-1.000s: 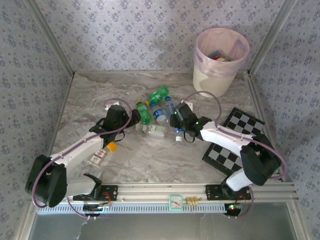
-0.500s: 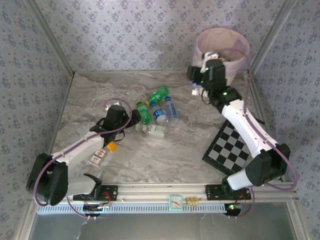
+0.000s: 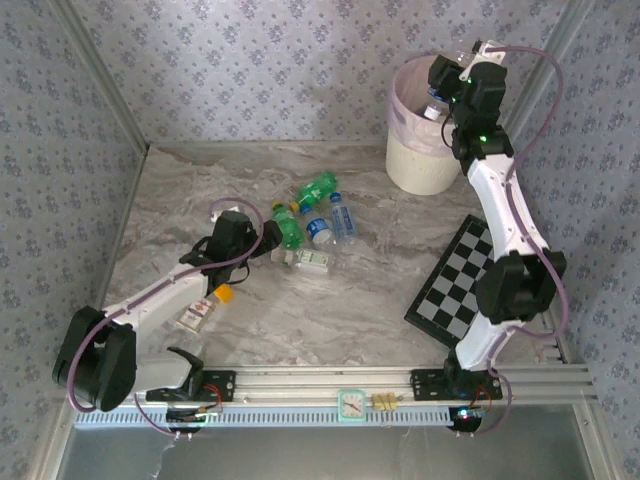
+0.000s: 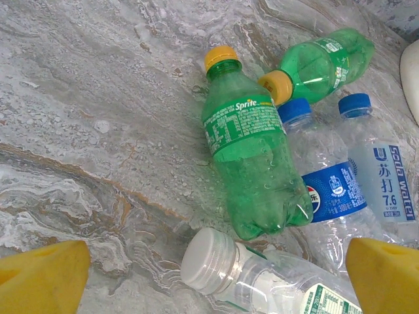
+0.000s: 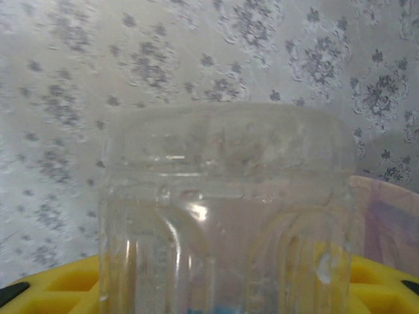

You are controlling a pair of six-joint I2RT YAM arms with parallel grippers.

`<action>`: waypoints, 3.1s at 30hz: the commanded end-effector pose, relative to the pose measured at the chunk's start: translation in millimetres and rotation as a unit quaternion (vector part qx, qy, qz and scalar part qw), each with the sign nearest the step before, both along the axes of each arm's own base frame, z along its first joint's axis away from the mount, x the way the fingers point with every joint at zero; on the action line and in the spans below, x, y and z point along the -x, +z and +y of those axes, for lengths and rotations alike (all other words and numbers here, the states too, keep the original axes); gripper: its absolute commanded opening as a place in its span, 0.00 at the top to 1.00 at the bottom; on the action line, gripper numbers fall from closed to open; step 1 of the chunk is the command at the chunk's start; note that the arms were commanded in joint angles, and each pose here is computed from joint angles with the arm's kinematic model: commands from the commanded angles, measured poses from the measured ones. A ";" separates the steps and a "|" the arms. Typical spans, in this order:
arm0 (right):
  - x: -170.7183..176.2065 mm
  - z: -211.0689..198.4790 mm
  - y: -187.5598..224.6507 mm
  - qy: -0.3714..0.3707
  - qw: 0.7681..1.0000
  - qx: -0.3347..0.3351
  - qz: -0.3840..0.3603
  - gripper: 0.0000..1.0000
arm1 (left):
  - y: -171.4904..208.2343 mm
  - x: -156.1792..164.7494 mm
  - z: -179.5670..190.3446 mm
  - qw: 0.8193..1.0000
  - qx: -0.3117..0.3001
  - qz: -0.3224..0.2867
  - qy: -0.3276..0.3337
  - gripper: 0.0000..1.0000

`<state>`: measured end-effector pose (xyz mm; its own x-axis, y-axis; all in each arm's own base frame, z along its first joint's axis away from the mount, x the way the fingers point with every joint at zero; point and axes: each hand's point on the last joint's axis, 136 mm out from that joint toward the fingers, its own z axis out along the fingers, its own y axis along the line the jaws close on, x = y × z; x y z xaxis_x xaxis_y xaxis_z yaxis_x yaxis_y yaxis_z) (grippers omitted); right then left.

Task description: Put the plastic bottles in the bin

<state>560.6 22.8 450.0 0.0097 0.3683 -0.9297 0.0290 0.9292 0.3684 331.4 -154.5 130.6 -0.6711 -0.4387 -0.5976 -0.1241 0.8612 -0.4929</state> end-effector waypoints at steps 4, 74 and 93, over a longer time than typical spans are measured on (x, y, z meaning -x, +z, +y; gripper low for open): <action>-43.8 -11.0 -12.4 -0.008 0.999 -0.030 0.031 0.52 | 5.7 4.9 3.7 1.000 0.008 -0.003 0.003 0.00; 221.5 108.4 -258.5 0.119 0.959 0.067 0.250 0.00 | -47.5 40.6 -85.4 0.955 0.137 0.186 0.185 0.00; 244.3 86.3 -263.6 0.092 0.966 0.063 0.235 0.00 | -111.3 37.0 -124.5 0.902 0.161 0.311 0.253 0.08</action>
<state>317.3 113.9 184.2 -0.5016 0.1883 -0.8444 -0.0298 0.9717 0.2345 305.1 -270.9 38.9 -0.5281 -0.8480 -0.0453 -0.7406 0.4860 -0.4641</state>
